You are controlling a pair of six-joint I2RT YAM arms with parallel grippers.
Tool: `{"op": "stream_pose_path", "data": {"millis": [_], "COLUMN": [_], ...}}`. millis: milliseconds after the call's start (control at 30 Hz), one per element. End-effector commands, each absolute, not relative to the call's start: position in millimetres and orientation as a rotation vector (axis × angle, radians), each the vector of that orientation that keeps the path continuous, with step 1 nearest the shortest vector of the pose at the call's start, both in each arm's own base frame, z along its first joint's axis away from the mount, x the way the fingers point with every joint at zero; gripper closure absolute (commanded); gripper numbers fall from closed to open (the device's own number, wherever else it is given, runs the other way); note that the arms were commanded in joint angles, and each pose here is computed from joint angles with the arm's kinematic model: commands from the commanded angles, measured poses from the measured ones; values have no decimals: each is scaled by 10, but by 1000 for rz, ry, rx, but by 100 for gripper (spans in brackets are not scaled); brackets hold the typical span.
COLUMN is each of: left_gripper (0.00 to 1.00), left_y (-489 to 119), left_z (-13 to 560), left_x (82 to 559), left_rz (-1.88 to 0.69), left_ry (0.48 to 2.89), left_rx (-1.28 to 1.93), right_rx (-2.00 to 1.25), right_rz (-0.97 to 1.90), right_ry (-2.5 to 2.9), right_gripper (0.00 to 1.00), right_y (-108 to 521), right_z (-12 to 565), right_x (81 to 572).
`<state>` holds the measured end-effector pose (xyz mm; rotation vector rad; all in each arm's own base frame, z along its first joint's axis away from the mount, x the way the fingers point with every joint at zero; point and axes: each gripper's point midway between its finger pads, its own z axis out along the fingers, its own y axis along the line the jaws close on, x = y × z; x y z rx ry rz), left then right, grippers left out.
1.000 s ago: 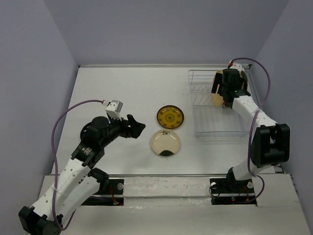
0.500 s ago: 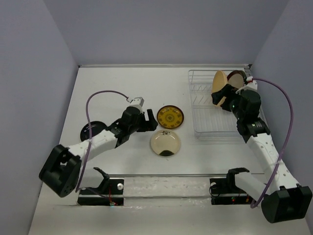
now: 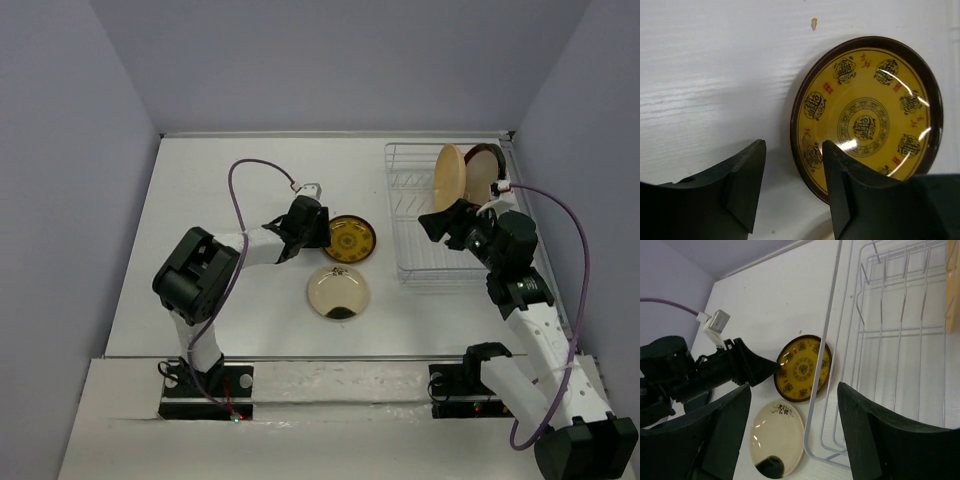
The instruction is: Load the plates into the dish rack
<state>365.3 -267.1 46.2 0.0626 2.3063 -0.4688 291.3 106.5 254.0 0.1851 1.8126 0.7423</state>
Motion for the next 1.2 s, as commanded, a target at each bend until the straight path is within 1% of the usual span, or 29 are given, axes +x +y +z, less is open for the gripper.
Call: {"op": "stream_pose_path", "data": {"millis": [0,67,100,167,200,267,333,433,500,533,567,633,733,800,833,867,900,967,1000,1033,1100,1167], "left_gripper": [47,52,60,67,73,81,94,94,94,94,94,94,94,94,94,94,94,94,94,94,94,94], "left_y": [-2740,-2760,-2787,-2828,-2845,-2868,-2865,-2752,-2641,-2596,-2571,-2480,-2385,-2406,-2390,-2439,-2414,-2384,-2360,-2342,-2349,-2346], "left_z": [502,392,407,410,416,483,562,846,1133,1406,1537,1668,2100,2127,2300,2350,2287,2435,2387,2464,2475,2533], "left_x": [3919,3935,3966,3999,4008,4047,4061,4110,4116,4108,4084,3997,3758,3577,3489,3381,3305,3153,3104,3041,2951,2886], "left_rz": [-428,-423,-434,-474,-491,-546,-577,-593,-597,-613,-626,-633,-722,-788,-834,-891,-901,-948,-952,-969,-995,-1018], "left_ry": [2261,2283,2276,2266,2264,2242,2222,2150,2080,2015,1986,1948,1842,1842,1796,1790,1800,1758,1764,1741,1738,1724], "left_rx": [64,70,68,64,60,36,16,-34,-71,-86,-89,-110,-124,-93,-96,-60,-59,-44,-42,-32,-9,8], "right_rx": [114,101,95,82,76,52,27,-38,-84,-107,-125,-168,-226,-269,-288,-297,-307,-342,-346,-356,-378,-376], "right_rz": [818,830,832,846,851,882,915,983,1029,1048,1064,1086,1093,1091,1100,1105,1110,1133,1139,1137,1157,1173], "right_ry": [1786,1788,1788,1798,1806,1813,1815,1819,1842,1843,1850,1863,1897,1896,1906,1914,1935,1946,1968,1937,1948,1950], "right_gripper": [25,25,26,26,26,26,26,25,20,17,17,15,12,11,11,11,11,11,11,11,11,14], "right_y": [1192,1213,1218,1244,1255,1306,1359,1483,1575,1606,1657,1779,1973,2059,2124,2161,2221,2355,2410,2466,2598,2652], "right_z": [2605,2594,2591,2566,2532,2519,2512,2535,2513,2541,2539,2535,2479,2515,2498,2486,2451,2444,2390,2473,2450,2432], "right_x": [2842,2819,2811,2798,2800,2776,2770,2730,2702,2696,2687,2665,2705,2748,2750,2767,2818,2798,2819,2869,2878,2895]}}
